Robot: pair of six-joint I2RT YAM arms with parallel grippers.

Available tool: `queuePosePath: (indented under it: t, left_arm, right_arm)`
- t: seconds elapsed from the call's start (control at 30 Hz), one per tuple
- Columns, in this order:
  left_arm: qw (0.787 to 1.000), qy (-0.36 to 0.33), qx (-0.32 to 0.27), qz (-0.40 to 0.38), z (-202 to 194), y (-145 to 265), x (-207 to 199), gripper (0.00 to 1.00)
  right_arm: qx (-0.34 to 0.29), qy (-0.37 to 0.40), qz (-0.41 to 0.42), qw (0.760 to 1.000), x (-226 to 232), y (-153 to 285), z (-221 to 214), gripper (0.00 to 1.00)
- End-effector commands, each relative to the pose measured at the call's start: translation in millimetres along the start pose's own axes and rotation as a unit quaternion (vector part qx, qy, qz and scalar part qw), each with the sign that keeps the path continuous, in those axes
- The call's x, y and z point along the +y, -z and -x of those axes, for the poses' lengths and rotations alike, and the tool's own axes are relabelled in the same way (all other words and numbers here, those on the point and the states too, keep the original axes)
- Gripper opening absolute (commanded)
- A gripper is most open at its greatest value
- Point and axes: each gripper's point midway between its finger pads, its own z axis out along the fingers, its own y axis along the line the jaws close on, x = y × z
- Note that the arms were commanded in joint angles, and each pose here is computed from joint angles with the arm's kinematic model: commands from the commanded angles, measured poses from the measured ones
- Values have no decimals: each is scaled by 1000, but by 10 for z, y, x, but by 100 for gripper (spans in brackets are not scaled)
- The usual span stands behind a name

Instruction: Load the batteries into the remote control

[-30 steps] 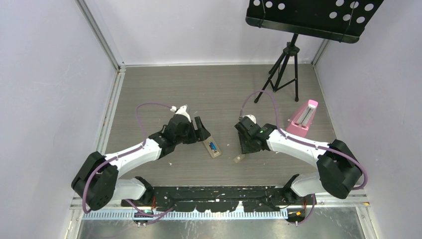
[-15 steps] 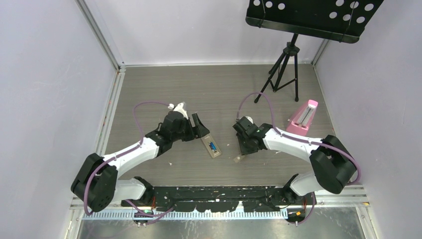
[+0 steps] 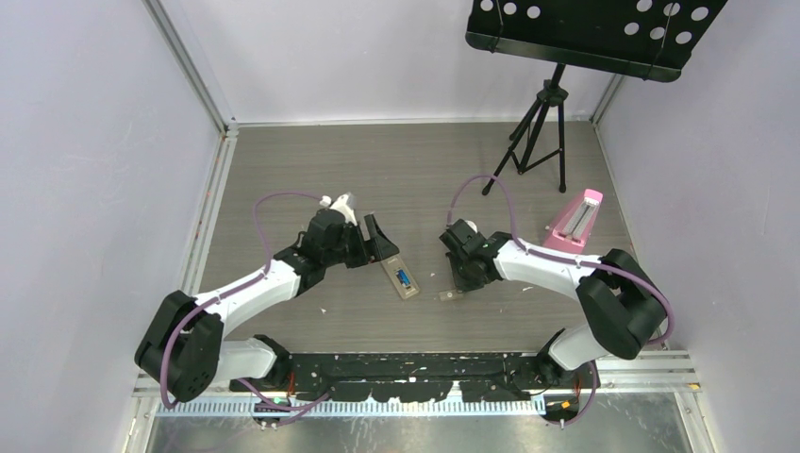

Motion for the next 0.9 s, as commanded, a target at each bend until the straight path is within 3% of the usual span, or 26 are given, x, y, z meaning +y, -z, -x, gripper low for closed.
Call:
queuePosePath:
  t: [0.0,0.27,0.57,0.87]
  left_arm:
    - [999,-13,-17,-50,169,39,-263,75]
    - [994,-26,-3,-108,126,34,-459,74]
    - [977,-38,54,-204,-157,-37,-862,67]
    - [968,46,97,-228,-287,-154,-978,58]
  right_arm:
    - [-22,-15,17,1000,84,76,165,1]
    - [-110,-52,31,992,80,435,471,0]
    - [-183,-104,153,965,469,892,808,0]
    - [-214,-109,194,951,616,1070,1001,0]
